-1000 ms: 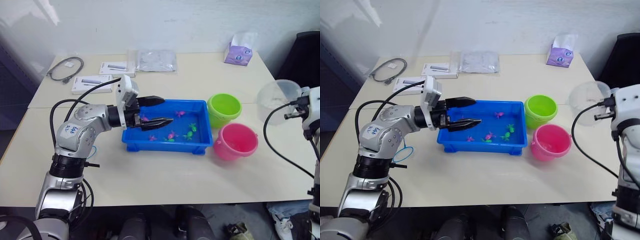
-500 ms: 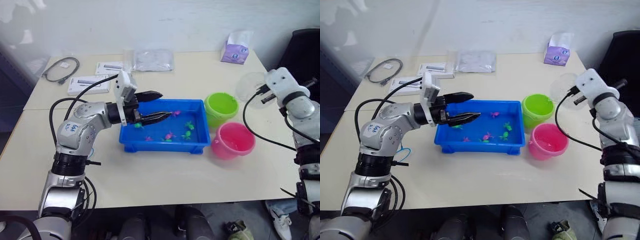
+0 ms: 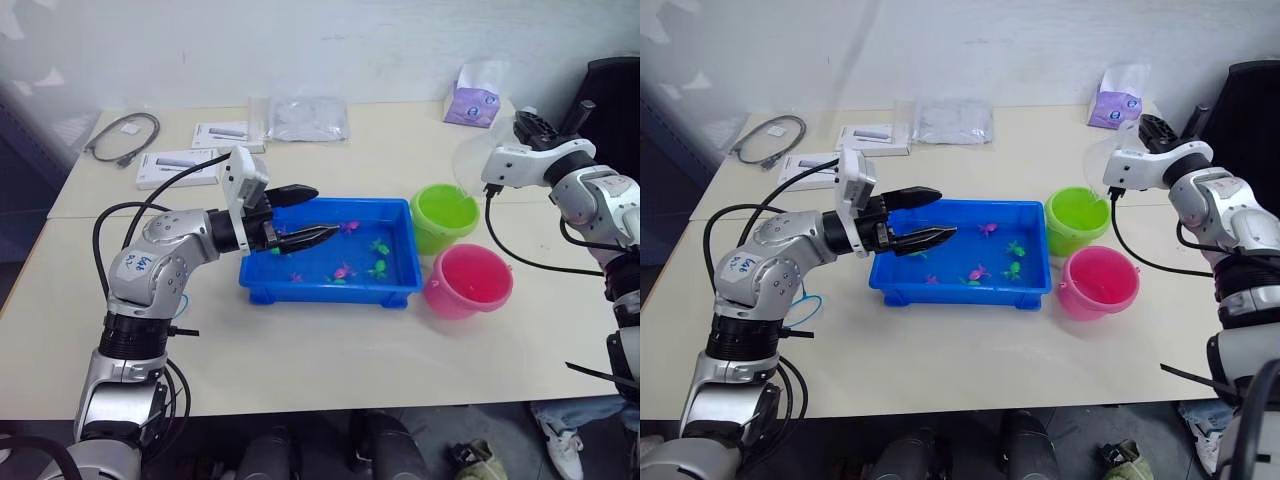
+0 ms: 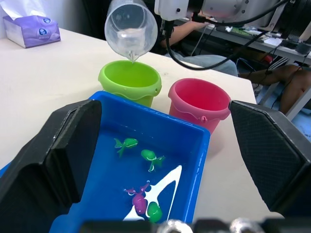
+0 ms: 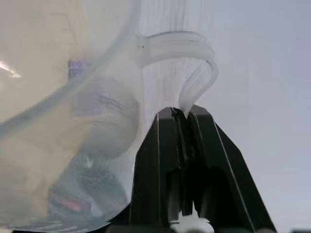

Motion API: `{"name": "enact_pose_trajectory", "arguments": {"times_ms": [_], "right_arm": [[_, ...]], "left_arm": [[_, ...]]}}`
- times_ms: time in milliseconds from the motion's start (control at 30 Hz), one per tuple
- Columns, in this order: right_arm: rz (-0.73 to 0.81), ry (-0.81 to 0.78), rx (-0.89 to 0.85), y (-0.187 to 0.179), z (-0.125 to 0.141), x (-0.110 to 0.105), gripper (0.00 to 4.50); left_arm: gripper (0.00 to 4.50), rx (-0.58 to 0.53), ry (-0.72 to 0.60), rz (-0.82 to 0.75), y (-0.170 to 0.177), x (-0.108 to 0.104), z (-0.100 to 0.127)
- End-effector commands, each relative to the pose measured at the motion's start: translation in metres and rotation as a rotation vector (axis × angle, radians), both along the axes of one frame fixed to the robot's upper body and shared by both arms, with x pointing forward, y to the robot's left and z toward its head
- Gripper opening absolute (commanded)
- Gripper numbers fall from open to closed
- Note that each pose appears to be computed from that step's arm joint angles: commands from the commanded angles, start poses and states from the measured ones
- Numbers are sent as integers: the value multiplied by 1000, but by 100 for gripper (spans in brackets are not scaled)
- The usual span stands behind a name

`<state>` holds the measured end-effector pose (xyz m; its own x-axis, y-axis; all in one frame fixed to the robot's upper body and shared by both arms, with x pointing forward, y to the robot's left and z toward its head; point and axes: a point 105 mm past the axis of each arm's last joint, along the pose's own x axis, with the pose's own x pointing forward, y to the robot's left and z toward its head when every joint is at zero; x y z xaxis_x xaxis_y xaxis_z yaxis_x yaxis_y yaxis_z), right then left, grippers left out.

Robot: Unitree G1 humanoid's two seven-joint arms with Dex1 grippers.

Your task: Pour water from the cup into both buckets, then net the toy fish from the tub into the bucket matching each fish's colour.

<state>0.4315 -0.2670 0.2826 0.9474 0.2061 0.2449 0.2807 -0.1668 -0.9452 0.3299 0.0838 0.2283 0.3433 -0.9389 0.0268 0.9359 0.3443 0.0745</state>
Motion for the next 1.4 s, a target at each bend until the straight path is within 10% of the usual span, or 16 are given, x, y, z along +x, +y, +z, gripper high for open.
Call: {"name": "enact_pose_trajectory", "arguments": {"times_ms": [33, 600, 1000, 1400], "right_arm": [[45, -103, -89, 4, 22, -6, 6], [129, -149, -229, 14, 22, -12, 6], [-189, -91, 1210, -124, -30, -55, 6], [-398, -179, 1971, -141, -128, -148, 6]], "left_arm": [[450, -8, -55, -2, 2, -5, 11], [450, -10, -66, -20, -1, -4, 14], [450, -34, -39, -257, -17, -43, 26], [450, -33, 6, -381, -22, -57, 29]]}}
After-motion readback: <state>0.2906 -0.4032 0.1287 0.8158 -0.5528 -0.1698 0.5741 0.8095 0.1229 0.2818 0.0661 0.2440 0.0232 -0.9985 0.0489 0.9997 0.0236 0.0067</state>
